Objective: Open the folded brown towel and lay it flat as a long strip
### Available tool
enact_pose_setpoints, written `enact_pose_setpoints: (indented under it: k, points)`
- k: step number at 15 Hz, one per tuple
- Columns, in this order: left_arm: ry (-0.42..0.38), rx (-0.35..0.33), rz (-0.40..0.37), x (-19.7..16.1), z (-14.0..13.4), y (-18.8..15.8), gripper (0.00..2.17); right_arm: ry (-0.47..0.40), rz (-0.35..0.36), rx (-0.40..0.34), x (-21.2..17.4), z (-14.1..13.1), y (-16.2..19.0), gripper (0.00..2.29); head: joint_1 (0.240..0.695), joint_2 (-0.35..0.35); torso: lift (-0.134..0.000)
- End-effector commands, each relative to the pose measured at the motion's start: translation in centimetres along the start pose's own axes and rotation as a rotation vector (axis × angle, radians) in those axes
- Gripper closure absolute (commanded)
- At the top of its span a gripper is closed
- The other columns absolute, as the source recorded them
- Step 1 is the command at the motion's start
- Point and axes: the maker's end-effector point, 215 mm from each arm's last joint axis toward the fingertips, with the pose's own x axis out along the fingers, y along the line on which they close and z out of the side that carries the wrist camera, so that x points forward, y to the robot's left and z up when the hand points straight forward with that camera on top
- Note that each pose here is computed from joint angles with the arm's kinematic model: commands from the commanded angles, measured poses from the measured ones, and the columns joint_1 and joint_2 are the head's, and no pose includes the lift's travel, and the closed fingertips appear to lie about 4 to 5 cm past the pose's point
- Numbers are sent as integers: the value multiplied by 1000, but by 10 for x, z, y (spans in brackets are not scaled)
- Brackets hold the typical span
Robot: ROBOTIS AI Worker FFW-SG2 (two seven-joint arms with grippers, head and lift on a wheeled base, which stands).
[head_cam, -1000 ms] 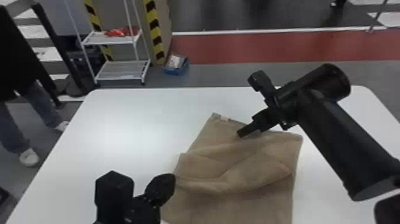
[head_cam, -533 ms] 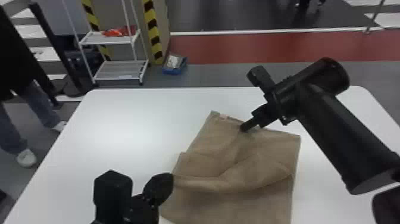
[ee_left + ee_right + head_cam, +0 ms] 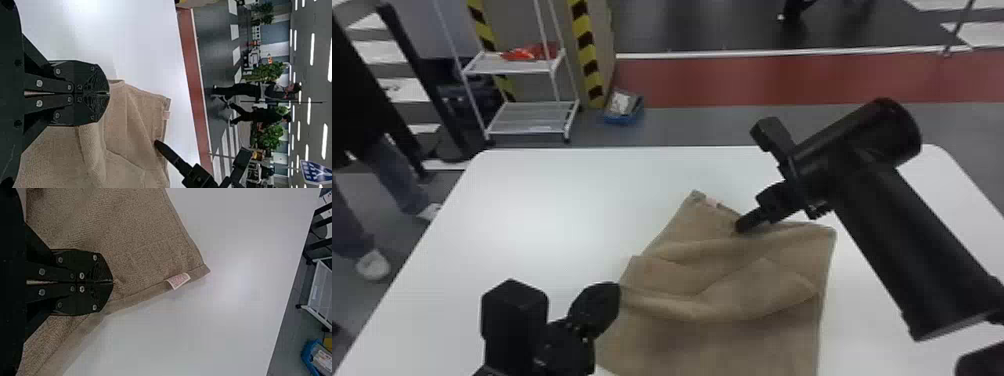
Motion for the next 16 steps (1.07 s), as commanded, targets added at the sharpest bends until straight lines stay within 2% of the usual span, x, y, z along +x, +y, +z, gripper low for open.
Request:
enact_pose_setpoints:
  k: [1,5,8,11,13,16]
  points:
    - [-9,2,-3,1,4,-2,1447,-20,7,23,-8,2,7,1717,695,88,-123]
    - [-18,3,5,2,8,0,1447,-62,-8,59,-16,7,-7,1717,695,86,-123]
    - [-18,3,8,2,8,1,1447,-87,-60,104,-34,0,-48,1717,695,74,-123]
    - [-29,1,5,1,12,-1,1447,-64,-109,120,-42,-28,-82,1717,695,25,-123]
    - [-33,4,7,2,14,0,1447,-56,-135,123,-46,-47,-94,1717,695,-3,-123]
    - [-34,4,5,5,14,0,1447,-106,-149,159,-62,-54,-98,1666,695,-46,-123]
